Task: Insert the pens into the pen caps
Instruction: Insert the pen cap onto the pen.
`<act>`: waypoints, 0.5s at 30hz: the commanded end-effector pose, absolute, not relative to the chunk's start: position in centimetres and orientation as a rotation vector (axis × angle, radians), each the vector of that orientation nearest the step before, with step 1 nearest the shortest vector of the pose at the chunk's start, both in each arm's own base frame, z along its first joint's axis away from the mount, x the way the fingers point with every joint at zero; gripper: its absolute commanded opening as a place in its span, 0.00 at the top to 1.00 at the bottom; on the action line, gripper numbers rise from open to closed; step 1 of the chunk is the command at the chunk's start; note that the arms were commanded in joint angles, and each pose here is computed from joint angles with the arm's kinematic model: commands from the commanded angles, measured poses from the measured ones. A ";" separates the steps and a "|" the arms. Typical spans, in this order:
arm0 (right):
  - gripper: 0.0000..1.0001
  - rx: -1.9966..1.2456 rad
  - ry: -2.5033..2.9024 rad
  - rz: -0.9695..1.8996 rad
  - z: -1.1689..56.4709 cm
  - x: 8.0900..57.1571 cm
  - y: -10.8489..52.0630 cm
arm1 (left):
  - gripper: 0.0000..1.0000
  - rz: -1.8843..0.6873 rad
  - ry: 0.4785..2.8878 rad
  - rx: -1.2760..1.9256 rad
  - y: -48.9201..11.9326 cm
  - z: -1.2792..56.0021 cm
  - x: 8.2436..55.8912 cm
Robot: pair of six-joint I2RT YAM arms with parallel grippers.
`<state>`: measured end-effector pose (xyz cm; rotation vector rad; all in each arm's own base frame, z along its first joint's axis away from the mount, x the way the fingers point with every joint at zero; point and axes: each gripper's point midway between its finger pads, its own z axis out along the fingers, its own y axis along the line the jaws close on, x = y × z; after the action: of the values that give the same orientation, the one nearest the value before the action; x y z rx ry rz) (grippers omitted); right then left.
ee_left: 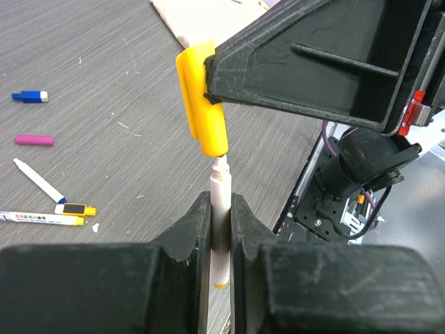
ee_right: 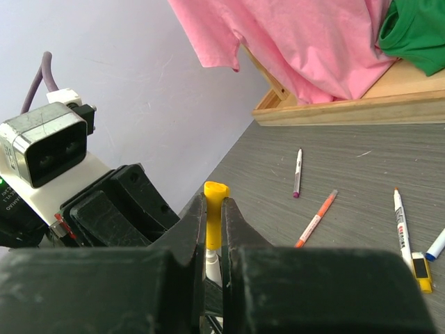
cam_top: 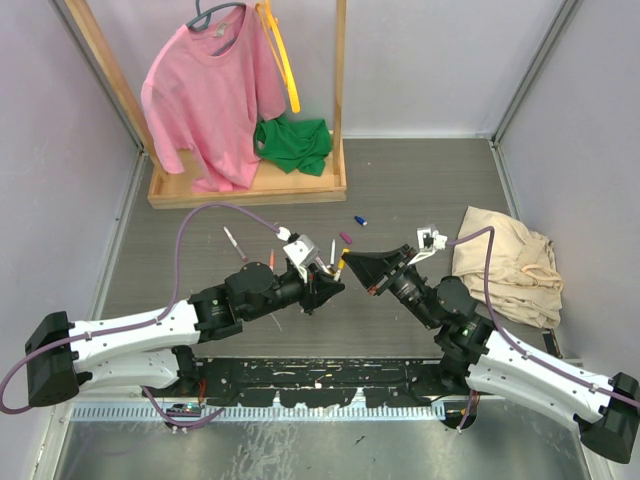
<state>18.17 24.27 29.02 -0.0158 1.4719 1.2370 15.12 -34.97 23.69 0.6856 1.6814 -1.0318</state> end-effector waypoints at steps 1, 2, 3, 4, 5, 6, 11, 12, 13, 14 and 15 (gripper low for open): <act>1.00 -0.035 1.436 1.284 30.0 17.6 24.7 | 1.00 -1.079 1.574 0.619 -35.1 27.4 15.5; 1.00 -0.040 1.438 1.285 29.9 17.6 24.7 | 1.00 -1.079 1.573 0.618 -35.1 27.4 15.5; 1.00 -0.044 1.443 1.285 29.7 17.5 24.8 | 1.00 -1.080 1.572 0.618 -35.1 27.4 15.5; 1.00 -0.047 1.447 1.285 29.5 17.5 24.8 | 1.00 -1.079 1.574 0.619 -35.1 27.3 15.5; 1.00 -0.047 1.451 1.286 29.3 17.5 24.8 | 1.00 -1.080 1.573 0.618 -35.1 27.4 15.5; 1.00 -0.047 1.455 1.285 29.1 17.5 24.8 | 1.00 -1.079 1.573 0.617 -35.0 27.4 15.5; 1.00 -0.055 1.468 1.293 28.3 17.1 24.7 | 1.00 -1.076 1.575 0.611 -35.0 27.4 15.6; 1.00 -0.061 1.471 1.295 28.1 17.0 24.7 | 1.00 -1.076 1.576 0.610 -35.0 27.3 15.6; 1.00 -0.068 1.472 1.297 27.8 16.9 24.8 | 1.00 -1.077 1.574 0.606 -35.0 27.4 15.6; 1.00 -0.075 1.471 1.302 27.5 16.7 24.8 | 1.00 -1.076 1.575 0.603 -34.9 27.3 15.7; 1.00 -0.080 1.471 1.306 27.2 16.6 24.8 | 1.00 -1.077 1.574 0.602 -34.9 27.3 15.7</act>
<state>17.40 24.62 27.76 -0.0456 1.4846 1.2755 15.22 -34.87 23.51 0.6804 1.6900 -1.0233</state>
